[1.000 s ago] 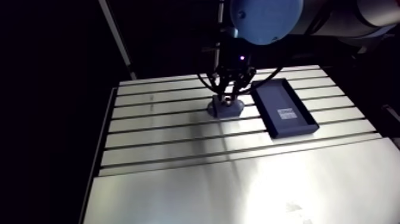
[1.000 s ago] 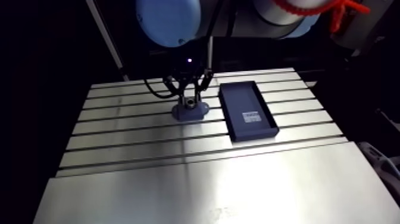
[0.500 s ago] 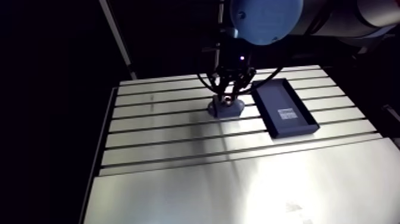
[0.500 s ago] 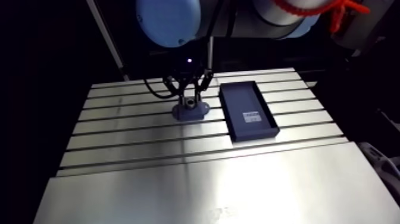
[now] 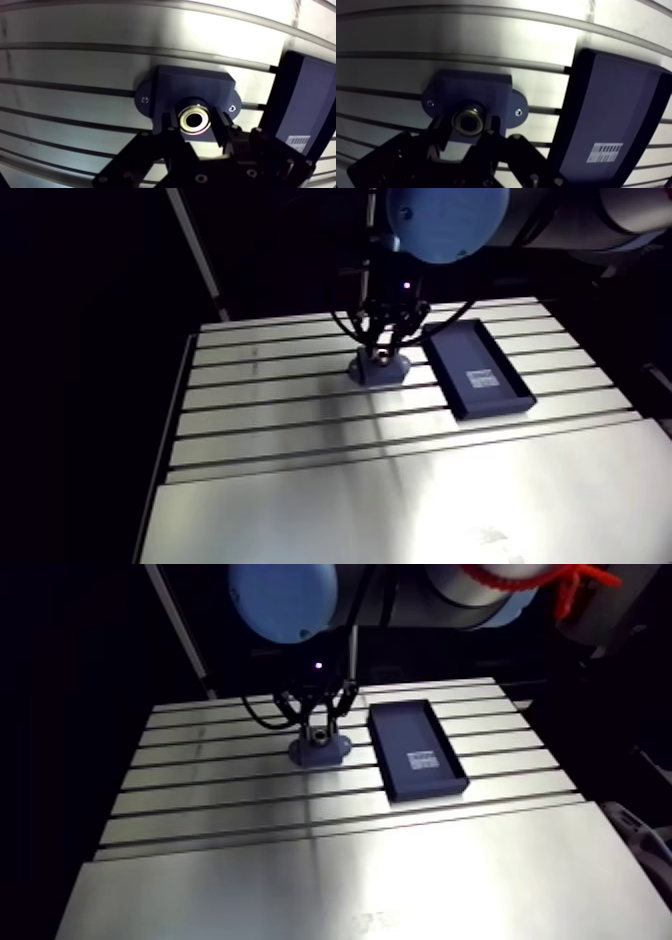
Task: Pick up the bearing and press it into the housing until flush.
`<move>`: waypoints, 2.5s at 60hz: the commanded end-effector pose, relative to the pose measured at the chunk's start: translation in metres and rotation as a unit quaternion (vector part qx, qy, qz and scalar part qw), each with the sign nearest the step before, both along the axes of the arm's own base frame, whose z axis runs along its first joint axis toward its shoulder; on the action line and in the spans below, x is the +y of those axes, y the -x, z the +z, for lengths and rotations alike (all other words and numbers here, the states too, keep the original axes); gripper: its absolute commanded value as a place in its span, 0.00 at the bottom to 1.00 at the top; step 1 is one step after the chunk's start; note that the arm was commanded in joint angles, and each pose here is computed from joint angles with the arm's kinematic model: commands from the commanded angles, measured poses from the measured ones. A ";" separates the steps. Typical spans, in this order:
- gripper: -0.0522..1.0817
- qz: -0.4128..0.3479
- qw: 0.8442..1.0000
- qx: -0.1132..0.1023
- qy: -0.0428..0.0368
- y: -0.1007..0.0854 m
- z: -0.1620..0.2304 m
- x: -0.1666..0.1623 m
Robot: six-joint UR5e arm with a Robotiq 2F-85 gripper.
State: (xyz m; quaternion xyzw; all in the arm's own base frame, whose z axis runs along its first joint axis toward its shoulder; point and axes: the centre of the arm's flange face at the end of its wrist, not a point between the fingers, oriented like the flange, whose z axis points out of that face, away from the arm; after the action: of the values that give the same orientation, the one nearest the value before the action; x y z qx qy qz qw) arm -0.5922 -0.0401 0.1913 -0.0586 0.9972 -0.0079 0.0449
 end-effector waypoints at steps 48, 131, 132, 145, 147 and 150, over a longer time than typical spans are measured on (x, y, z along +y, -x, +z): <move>0.68 0.002 1.000 -0.003 0.000 0.000 -0.003 -0.003; 0.68 0.003 1.000 0.004 -0.001 0.002 -0.003 -0.002; 0.68 0.003 1.000 0.004 -0.001 0.002 -0.003 -0.002; 0.68 0.004 1.000 0.004 -0.001 0.002 -0.002 -0.003; 0.68 0.004 1.000 0.004 -0.001 0.002 -0.003 -0.003; 0.68 0.004 1.000 0.004 -0.001 0.002 -0.003 -0.003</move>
State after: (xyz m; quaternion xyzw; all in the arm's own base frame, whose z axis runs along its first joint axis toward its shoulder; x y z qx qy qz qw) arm -0.5941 -0.0429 0.1888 -0.0619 0.9972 -0.0070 0.0412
